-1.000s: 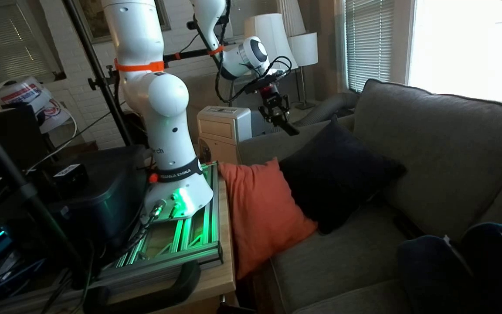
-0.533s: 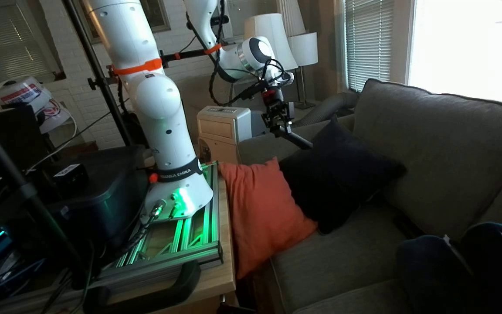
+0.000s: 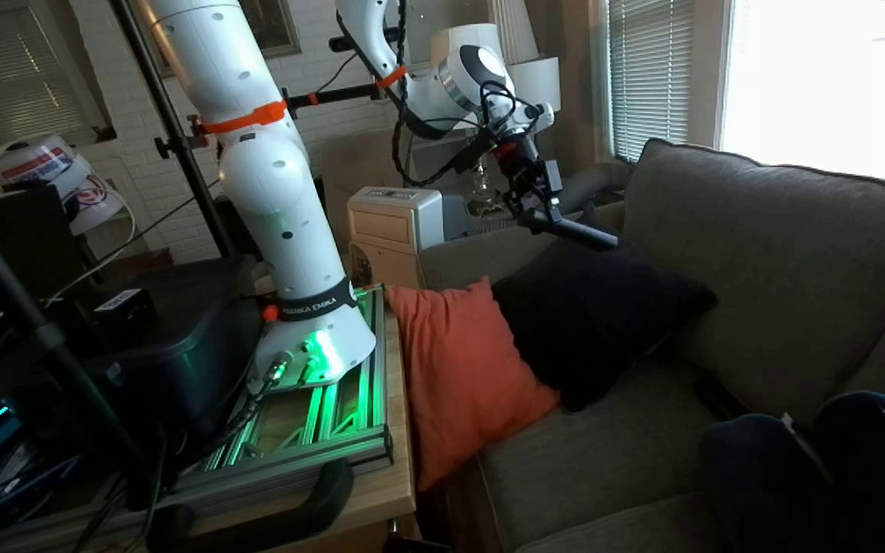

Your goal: Put the remote control on the backrest of the sofa.

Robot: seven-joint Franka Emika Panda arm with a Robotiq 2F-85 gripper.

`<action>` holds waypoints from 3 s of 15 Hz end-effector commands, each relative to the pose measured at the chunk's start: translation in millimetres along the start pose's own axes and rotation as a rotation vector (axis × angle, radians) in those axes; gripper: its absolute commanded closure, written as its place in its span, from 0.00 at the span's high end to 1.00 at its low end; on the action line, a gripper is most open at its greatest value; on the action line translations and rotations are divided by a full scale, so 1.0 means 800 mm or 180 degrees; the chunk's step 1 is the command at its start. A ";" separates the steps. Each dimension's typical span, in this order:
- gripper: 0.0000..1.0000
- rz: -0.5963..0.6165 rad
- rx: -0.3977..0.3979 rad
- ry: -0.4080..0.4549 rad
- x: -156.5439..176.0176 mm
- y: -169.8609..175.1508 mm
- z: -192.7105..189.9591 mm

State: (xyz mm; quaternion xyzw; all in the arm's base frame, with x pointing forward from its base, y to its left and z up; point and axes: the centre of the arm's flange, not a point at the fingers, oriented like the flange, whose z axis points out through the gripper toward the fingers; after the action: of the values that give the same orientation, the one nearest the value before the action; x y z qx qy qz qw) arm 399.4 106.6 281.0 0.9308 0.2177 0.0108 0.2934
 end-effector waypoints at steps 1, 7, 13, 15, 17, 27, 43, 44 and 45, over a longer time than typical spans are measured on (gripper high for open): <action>0.30 0.0005 -0.0196 0.0326 0.030 0.031 0.001; 0.55 -0.0006 -0.0090 0.0431 0.030 0.030 -0.019; 0.30 0.0374 -0.0366 0.0628 0.058 0.037 -0.013; 0.30 0.0640 -0.0586 0.0765 0.080 0.049 -0.008; 0.30 0.0917 -0.0727 0.0947 0.109 0.060 0.001; 0.30 0.2038 -0.0757 0.1609 0.267 0.143 0.064; 0.30 0.2044 0.0575 0.2642 0.406 0.142 0.073; 0.30 0.2022 0.0630 0.2666 0.412 0.134 0.079; 0.30 0.2001 0.0670 0.2712 0.420 0.130 0.083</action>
State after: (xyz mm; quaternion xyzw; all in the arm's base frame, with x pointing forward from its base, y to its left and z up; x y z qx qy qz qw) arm 731.5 124.3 266.8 0.8940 0.0200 0.4366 0.0986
